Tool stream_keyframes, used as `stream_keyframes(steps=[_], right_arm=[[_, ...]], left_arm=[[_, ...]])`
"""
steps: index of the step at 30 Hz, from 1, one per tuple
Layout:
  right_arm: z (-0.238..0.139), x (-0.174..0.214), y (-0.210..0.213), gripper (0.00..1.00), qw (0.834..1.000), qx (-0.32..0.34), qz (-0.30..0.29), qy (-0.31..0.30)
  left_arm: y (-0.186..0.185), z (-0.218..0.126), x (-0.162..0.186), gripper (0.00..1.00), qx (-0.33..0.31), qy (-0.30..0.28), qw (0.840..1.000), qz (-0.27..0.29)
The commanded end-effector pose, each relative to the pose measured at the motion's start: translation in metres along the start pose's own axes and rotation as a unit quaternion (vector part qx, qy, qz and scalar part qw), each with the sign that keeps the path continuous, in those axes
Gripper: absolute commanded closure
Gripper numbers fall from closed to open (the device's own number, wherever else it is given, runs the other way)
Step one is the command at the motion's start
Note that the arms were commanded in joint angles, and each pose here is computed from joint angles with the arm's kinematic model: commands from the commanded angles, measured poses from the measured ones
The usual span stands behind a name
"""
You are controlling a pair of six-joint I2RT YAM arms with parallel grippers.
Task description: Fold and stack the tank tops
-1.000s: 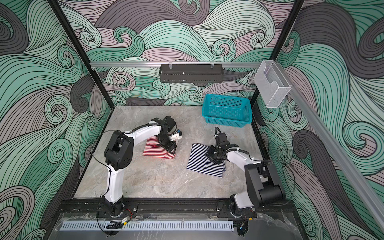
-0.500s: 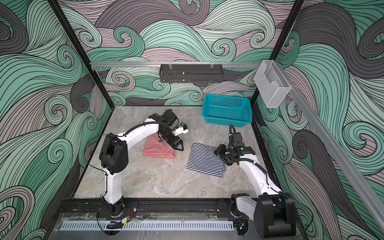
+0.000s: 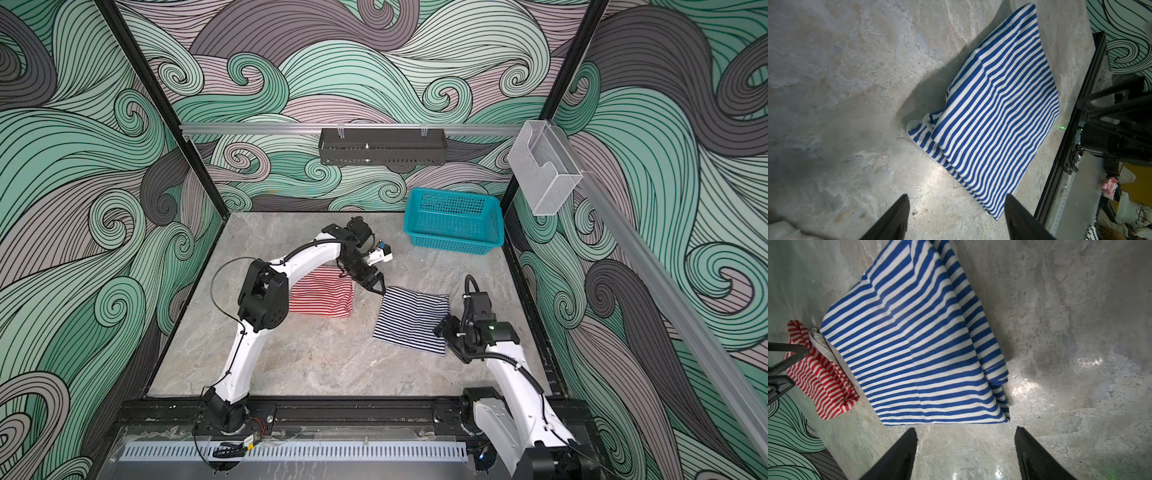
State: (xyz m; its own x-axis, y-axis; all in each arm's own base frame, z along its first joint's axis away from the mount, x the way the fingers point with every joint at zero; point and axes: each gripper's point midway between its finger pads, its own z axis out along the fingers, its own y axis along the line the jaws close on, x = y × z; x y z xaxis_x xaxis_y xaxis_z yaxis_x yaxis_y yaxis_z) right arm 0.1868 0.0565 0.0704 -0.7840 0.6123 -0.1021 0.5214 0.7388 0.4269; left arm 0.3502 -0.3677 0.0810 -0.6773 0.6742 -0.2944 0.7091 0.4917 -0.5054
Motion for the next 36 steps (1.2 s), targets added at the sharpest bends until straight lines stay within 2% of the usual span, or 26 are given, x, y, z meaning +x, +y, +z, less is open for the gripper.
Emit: stream_keyframes(steps=[1,10,23,32,36], right_arm=[[0.001,0.009,-0.01,0.24,1.0,0.008,0.022,0.009],[0.018,0.021,-0.02,0.24,0.999,0.006,0.034,0.026],[0.034,0.01,-0.019,0.25,0.998,0.016,0.046,0.028],[0.034,0.008,-0.021,0.27,0.998,0.021,0.053,0.021],[0.035,0.008,-0.023,0.28,0.998,0.025,0.053,0.021]], left_arm=[[-0.006,0.005,0.003,0.25,0.015,0.02,1.0,-0.014],[-0.002,0.023,-0.003,0.24,0.03,0.024,0.999,-0.024],[0.009,0.046,-0.013,0.24,0.023,0.011,0.999,-0.037],[0.014,0.07,-0.005,0.24,0.007,0.041,0.999,-0.034],[0.018,0.076,-0.002,0.28,-0.008,0.049,0.998,-0.033]])
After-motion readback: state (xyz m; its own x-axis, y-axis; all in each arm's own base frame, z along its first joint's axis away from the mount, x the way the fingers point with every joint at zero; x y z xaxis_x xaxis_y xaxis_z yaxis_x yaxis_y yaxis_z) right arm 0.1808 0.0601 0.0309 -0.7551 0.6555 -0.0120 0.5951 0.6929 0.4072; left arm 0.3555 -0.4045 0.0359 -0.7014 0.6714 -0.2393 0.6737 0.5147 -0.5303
